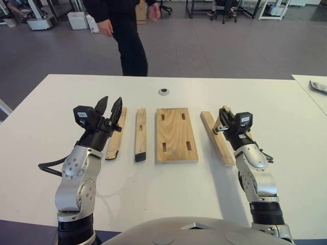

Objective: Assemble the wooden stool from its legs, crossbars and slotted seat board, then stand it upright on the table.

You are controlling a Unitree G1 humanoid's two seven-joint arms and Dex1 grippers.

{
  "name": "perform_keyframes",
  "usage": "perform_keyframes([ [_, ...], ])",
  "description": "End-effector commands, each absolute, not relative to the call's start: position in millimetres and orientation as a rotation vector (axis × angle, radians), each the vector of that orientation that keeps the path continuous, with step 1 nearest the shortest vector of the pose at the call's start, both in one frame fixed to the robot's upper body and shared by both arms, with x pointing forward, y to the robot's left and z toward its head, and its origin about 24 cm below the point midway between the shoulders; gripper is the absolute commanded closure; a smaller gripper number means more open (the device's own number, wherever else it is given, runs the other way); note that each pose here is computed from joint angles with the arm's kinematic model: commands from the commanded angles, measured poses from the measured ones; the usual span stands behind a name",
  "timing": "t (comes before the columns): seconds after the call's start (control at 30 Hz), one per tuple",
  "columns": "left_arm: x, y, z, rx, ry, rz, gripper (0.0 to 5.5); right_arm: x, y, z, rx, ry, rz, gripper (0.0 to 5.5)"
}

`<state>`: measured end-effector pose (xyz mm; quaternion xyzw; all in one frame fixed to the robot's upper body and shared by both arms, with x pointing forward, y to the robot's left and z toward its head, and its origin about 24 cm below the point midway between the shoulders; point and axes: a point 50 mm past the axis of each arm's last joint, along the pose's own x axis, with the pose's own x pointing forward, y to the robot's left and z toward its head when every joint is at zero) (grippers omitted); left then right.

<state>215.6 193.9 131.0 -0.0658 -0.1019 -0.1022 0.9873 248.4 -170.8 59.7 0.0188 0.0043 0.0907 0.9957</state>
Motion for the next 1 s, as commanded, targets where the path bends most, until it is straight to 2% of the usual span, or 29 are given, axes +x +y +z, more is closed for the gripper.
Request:
perform_keyframes([
  [0.03, 213.2, 193.0, 132.0, -0.131, -0.219, -0.196, 3.2, 226.5, -174.3, 9.5, 0.041, 0.318, 0.162, 5.1],
  [0.07, 212.7, 192.7, 131.3, -0.132, -0.219, -0.193, 3.2, 227.2, -175.0, 9.9, 0.039, 0.318, 0.157, 5.1],
  [0.1, 212.0, 192.2, 130.7, -0.134, -0.218, -0.191, 3.2, 228.3, -176.2, 11.3, 0.039, 0.31, 0.15, 4.72],
  [0.33, 206.8, 188.6, 127.3, -0.15, -0.22, -0.173, 3.2, 228.5, -185.3, 35.0, 0.003, 0.299, 0.197, 3.46],
  [0.4, 203.7, 187.7, 126.5, -0.153, -0.221, -0.162, 3.2, 224.1, -186.1, 43.2, -0.024, 0.341, 0.245, 2.93],
  [0.57, 195.0, 184.8, 123.5, -0.161, -0.217, -0.132, 3.2, 209.2, -188.2, 53.4, -0.067, 0.513, 0.343, 2.03],
  [0.7, 189.6, 184.1, 122.0, -0.167, -0.209, -0.107, 3.2, 202.2, -197.7, 44.4, -0.062, 0.699, 0.286, 2.0],
  [0.83, 189.7, 183.1, 123.7, -0.166, -0.215, -0.108, 3.2, 189.8, -202.9, 27.7, -0.111, 0.887, 0.327, 2.0],
  [0.9, 189.6, 184.1, 124.4, -0.164, -0.219, -0.102, 3.2, 188.1, -206.5, 24.4, -0.11, 0.921, 0.349, 2.0],
  [1.0, 188.8, 184.9, 124.1, -0.16, -0.219, -0.097, 3.2, 192.0, -210.5, 24.1, -0.099, 0.923, 0.36, 2.44],
])
